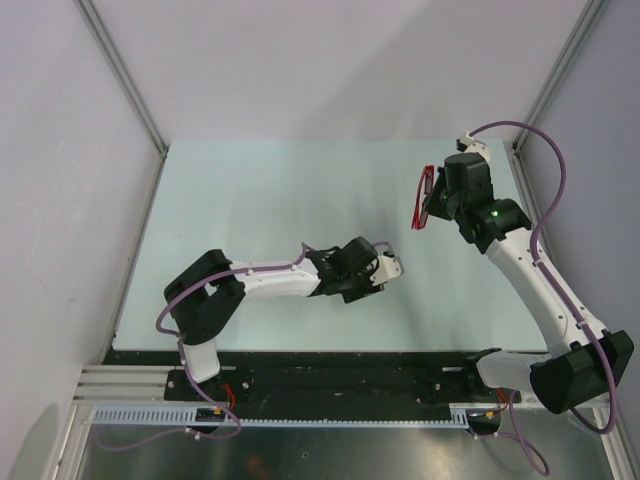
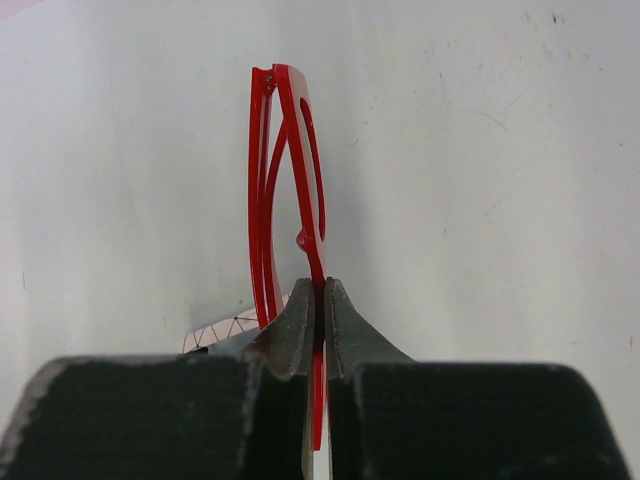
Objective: Organize the sunglasses
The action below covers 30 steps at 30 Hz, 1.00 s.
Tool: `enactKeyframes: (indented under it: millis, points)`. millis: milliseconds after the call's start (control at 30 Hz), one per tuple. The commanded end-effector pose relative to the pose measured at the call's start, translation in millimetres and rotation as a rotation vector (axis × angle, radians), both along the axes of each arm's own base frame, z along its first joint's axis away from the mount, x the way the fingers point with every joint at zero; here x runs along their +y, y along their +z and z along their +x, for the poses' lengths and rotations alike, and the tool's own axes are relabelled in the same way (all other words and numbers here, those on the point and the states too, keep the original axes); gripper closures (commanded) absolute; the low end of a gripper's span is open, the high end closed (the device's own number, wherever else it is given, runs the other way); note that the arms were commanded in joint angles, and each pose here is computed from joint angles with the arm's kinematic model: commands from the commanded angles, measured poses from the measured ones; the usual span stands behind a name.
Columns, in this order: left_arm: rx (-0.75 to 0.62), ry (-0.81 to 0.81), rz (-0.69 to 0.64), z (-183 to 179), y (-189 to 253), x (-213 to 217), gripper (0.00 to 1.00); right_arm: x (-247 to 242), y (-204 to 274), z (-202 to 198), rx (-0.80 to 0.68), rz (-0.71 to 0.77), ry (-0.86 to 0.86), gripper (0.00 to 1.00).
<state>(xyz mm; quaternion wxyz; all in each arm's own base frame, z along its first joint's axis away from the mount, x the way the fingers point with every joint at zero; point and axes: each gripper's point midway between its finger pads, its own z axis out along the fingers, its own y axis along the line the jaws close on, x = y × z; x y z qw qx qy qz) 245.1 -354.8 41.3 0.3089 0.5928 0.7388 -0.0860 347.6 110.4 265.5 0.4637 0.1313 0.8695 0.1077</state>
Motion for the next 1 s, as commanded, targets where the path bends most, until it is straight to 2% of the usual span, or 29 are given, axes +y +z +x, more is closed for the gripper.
enactKeyframes:
  millis: [0, 33, 200, 267, 433, 567, 667, 733, 833, 967]
  points:
    - [-0.102, 0.019, -0.075, 16.2, 38.4, -10.3, 0.35, 2.5, 11.9, 4.9, -0.047, 0.025, -0.001, 1.0]
    - [-0.116, 0.027, -0.09, 18.3, 46.8, -11.3, 0.27, 2.5, 11.9, 4.9, -0.047, 0.025, -0.001, 1.0]
    - [-0.118, 0.054, -0.148, 16.5, 67.2, -12.3, 0.11, 1.1, 12.7, 4.5, -0.049, 0.023, -0.004, 1.0]
    - [-0.12, 0.063, -0.178, 13.7, 78.7, -10.4, 0.01, 1.6, 11.8, 4.2, -0.048, 0.026, -0.002, 1.0]
    - [-0.157, 0.149, -0.241, 14.4, 107.7, 4.1, 0.0, 0.8, 7.6, 5.0, -0.038, 0.019, -0.002, 1.0]
    - [-0.222, 0.389, -0.305, 33.6, 144.0, 27.5, 0.0, -2.6, 6.7, 4.3, -0.03, 0.022, -0.011, 1.0]
    - [-0.122, 0.616, -0.456, 42.7, 166.8, 39.8, 0.0, -6.2, 2.6, -0.2, -0.008, 0.017, -0.025, 1.0]
    - [0.045, 0.709, -0.602, 41.5, 174.7, 45.9, 0.0, -10.0, -1.8, -4.9, 0.015, 0.007, -0.04, 1.0]
    - [0.191, 0.863, -0.696, 45.2, 176.6, 63.1, 0.0, -14.2, -4.5, -10.4, 0.034, -0.001, -0.056, 1.0]
    - [0.293, 1.057, -0.779, 33.3, 174.7, 79.0, 0.0, -20.3, -6.3, -14.7, 0.04, -0.015, -0.074, 1.0]
